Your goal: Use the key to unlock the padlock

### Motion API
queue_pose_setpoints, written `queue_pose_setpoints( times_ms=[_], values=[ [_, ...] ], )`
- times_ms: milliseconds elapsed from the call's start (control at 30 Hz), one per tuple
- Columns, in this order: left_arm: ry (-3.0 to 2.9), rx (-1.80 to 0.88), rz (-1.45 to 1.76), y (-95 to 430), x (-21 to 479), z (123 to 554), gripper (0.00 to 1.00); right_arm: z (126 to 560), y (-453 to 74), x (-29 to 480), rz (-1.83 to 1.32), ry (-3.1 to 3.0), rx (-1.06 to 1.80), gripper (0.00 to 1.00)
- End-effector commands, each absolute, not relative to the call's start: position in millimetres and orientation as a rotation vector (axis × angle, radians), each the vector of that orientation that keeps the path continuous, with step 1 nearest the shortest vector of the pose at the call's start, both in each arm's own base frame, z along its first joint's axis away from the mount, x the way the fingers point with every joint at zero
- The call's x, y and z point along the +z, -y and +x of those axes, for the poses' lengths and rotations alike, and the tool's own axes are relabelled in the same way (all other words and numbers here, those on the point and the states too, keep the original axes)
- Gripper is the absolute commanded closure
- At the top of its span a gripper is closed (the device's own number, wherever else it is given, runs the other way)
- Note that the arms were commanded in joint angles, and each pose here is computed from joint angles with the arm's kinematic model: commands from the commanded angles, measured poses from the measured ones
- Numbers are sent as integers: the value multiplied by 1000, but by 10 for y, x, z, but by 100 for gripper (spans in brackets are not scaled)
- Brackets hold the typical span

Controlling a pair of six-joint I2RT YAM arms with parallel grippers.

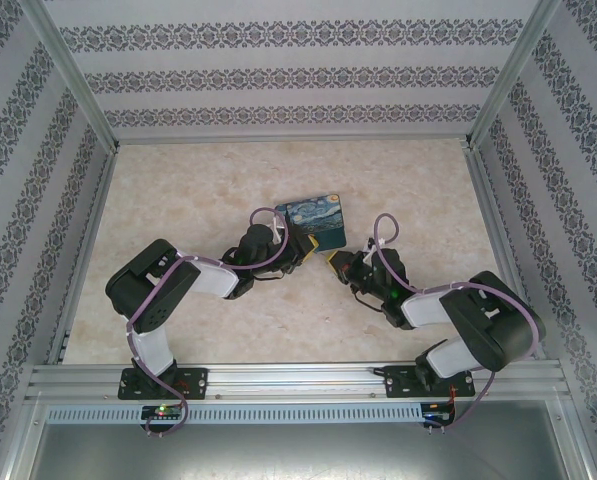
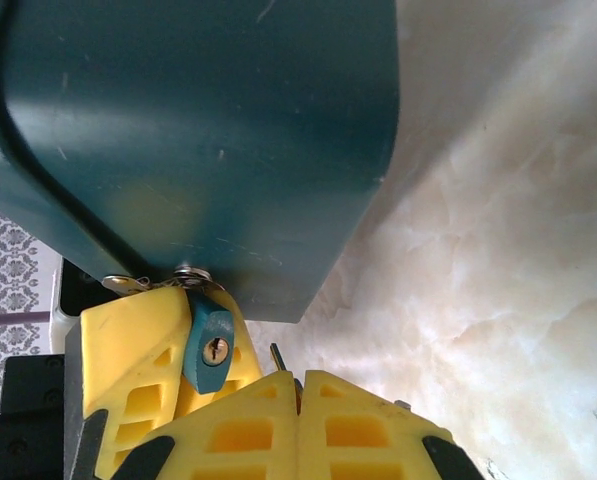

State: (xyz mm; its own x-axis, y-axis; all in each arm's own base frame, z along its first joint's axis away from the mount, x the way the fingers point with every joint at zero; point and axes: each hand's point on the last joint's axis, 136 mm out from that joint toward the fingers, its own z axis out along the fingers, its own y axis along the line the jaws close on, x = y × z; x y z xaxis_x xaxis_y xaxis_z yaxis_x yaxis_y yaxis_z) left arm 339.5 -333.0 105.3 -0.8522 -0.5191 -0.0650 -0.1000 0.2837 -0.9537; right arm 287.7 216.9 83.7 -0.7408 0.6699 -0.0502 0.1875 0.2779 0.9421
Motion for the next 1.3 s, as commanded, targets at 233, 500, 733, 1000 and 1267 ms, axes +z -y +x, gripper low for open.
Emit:
queue_pose_setpoints(
  times_ms=[233, 500, 733, 1000, 1267],
  values=[
    [-2105, -1649, -527, 3333, 1229, 3481, 100, 2984, -2256, 998, 738, -2056, 1502, 100],
    [-2112, -1643, -530, 3334, 1185, 3489, 100, 2980, -2259, 1021, 734, -2051, 1509, 100],
    [-2115, -1644, -529, 3348, 1170, 3493, 100, 2978, -2267, 1035, 728, -2050, 1514, 100],
    [-2116, -1643, -529, 3348, 1161, 3496, 100, 2989, -2304, 1093, 711, -2044, 1533, 100],
    [-2111, -1652, -529, 3369, 1190, 3510, 100, 2980, -2351, 1115, 699, -2045, 1547, 100]
  ],
)
